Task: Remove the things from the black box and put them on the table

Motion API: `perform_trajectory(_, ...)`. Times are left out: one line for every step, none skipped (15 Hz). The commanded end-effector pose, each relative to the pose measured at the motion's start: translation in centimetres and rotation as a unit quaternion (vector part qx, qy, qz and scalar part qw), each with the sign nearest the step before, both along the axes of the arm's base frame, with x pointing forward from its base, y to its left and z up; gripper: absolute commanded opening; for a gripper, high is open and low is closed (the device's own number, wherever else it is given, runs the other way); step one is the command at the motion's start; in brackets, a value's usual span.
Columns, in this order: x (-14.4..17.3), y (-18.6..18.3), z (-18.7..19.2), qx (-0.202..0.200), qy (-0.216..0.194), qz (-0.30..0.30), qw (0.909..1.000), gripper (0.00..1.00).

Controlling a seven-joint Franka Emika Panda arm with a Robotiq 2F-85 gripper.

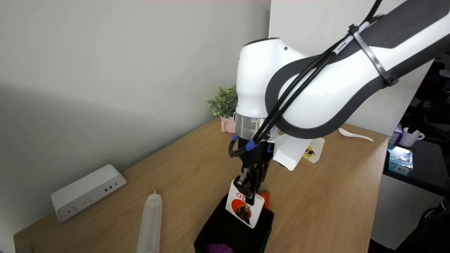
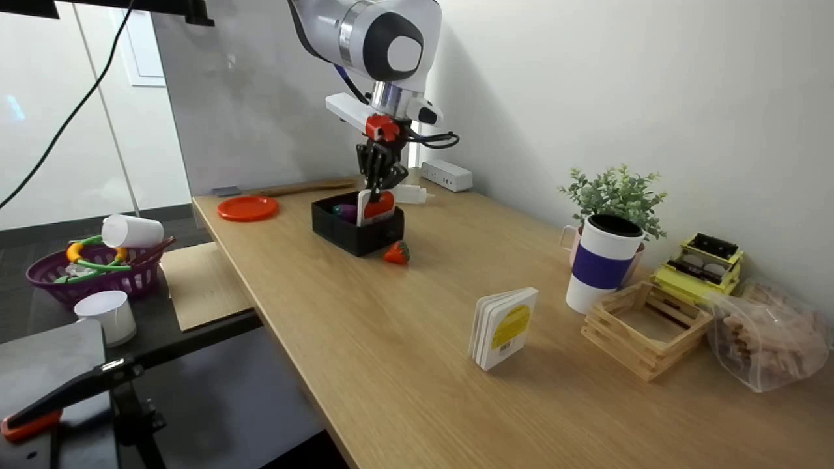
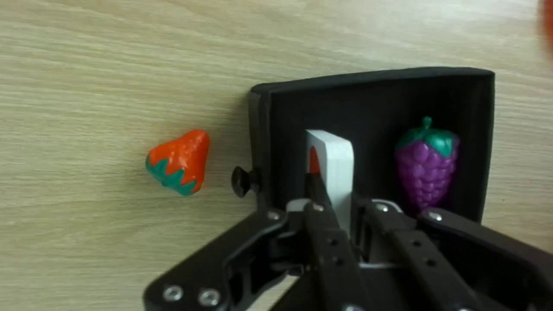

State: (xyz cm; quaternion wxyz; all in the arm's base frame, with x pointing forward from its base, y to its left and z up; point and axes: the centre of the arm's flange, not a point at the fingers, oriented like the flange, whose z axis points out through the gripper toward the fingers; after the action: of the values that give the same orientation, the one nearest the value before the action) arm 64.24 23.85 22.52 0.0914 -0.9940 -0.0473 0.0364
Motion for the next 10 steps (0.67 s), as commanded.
perform_trajectory(-3.2,-1.8,3.7,-0.018,-0.045,-0.033,0.9983,0.03)
perform_trajectory(-3.6,-2.2,4.4,-0.018,-0.057,-0.044,0.9973,0.03)
perform_trajectory(-4.2,-2.6,5.1,-0.017,-0.07,-0.053,0.996,0.03)
perform_trajectory(-4.7,-3.0,5.6,-0.016,-0.084,-0.064,0.9943,0.03)
perform_trajectory(-5.3,-3.5,6.0,-0.013,-0.098,-0.074,0.9923,0.03)
perform_trajectory(-5.7,-3.9,6.3,-0.011,-0.111,-0.085,0.9901,0.03)
perform_trajectory(-6.1,-4.4,6.5,-0.007,-0.12,-0.095,0.9882,0.03)
perform_trajectory(-6.5,-4.9,6.4,-0.006,-0.129,-0.107,0.9859,0.03)
perform_trajectory(-6.8,-5.5,6.3,-0.004,-0.134,-0.12,0.9837,0.03)
perform_trajectory(-7.2,-6.0,6.1,-0.003,-0.139,-0.133,0.9813,0.03)
